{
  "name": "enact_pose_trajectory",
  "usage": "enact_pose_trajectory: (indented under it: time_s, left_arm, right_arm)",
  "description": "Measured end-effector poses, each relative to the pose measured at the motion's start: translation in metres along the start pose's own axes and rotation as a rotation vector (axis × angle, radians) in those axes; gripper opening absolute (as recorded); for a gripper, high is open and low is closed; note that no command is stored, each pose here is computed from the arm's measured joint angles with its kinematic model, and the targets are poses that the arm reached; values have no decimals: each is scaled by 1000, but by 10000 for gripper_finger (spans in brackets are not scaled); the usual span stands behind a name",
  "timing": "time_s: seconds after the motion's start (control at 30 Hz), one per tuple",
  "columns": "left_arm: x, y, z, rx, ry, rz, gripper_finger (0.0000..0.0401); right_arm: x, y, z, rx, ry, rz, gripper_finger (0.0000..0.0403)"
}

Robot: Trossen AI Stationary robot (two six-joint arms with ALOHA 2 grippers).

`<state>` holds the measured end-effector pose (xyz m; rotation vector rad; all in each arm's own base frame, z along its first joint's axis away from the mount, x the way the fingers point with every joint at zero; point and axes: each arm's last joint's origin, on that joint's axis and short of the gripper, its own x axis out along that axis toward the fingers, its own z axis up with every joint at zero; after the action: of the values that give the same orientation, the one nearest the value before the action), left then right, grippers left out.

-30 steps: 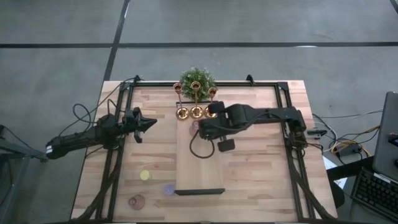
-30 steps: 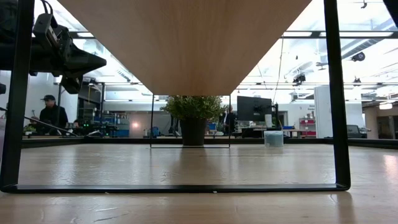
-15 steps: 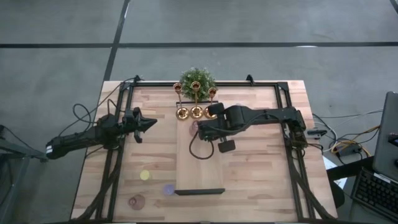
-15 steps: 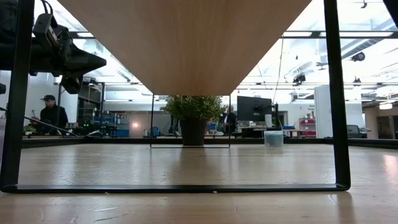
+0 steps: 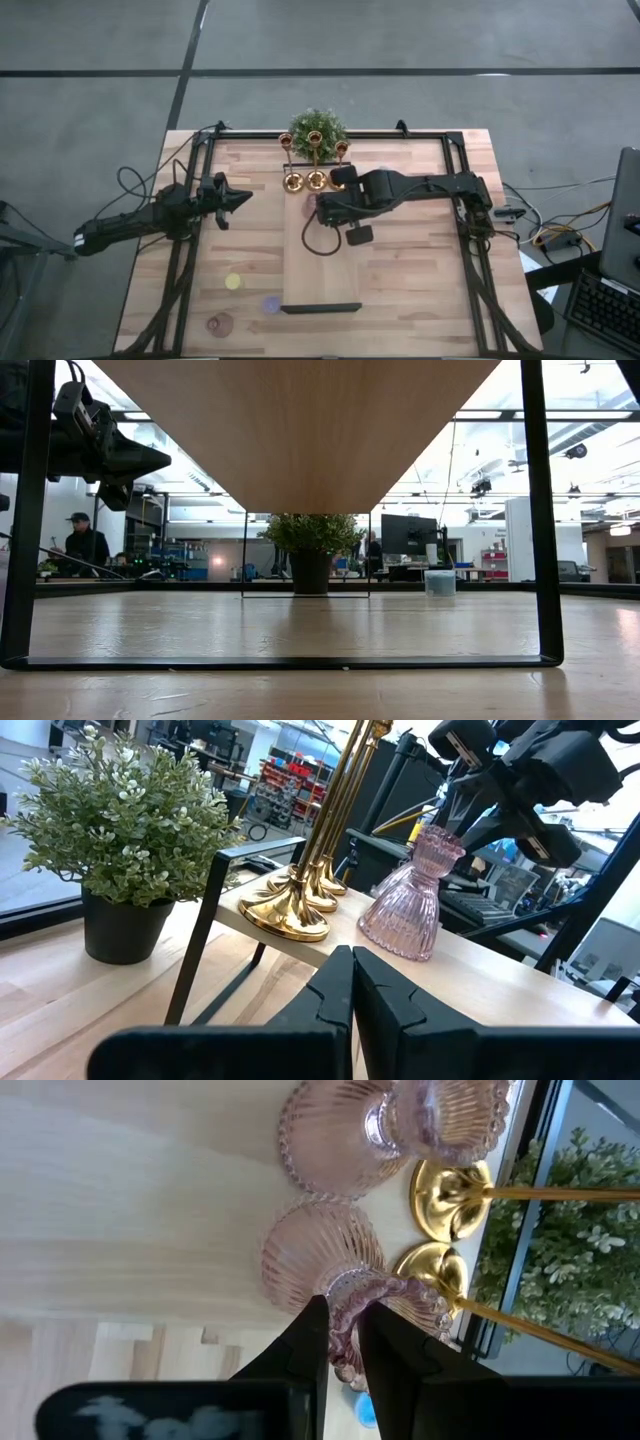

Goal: Pick & Place candle stick holders
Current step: Put the top pink glass candle holder on the shelf aligned with the pink glass candle holder, then put the blue scented candle on the shelf

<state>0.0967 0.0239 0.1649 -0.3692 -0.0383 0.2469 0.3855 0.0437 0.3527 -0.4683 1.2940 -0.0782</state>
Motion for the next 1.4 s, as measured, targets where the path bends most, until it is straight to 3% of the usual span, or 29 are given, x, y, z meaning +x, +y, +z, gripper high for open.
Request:
enact_pose_trajectory:
  time_s: [0.5, 0.83, 0.97, 1.1, 1.23, 1.4]
  left_arm:
    - [0, 0, 0, 0, 0, 0, 10]
    - [0, 0, 0, 0, 0, 0, 10]
    - [0, 0, 0, 0, 0, 0, 10]
    - [0, 0, 0, 0, 0, 0, 10]
    - [0, 0, 0, 0, 1, 1, 10]
    - [0, 0, 0, 0, 2, 1, 10]
  right_arm:
    - [-4, -1, 1, 66, -24, 17, 52]
    - [-31, -9, 1, 145, -113, 7, 103]
    - [-39, -11, -7, 211, -73, 14, 119]
    - [-55, -15, -18, 314, -109, 44, 124]
    - [-74, -22, -41, 497, -126, 35, 123]
    - [-74, -37, -70, 931, -92, -6, 111]
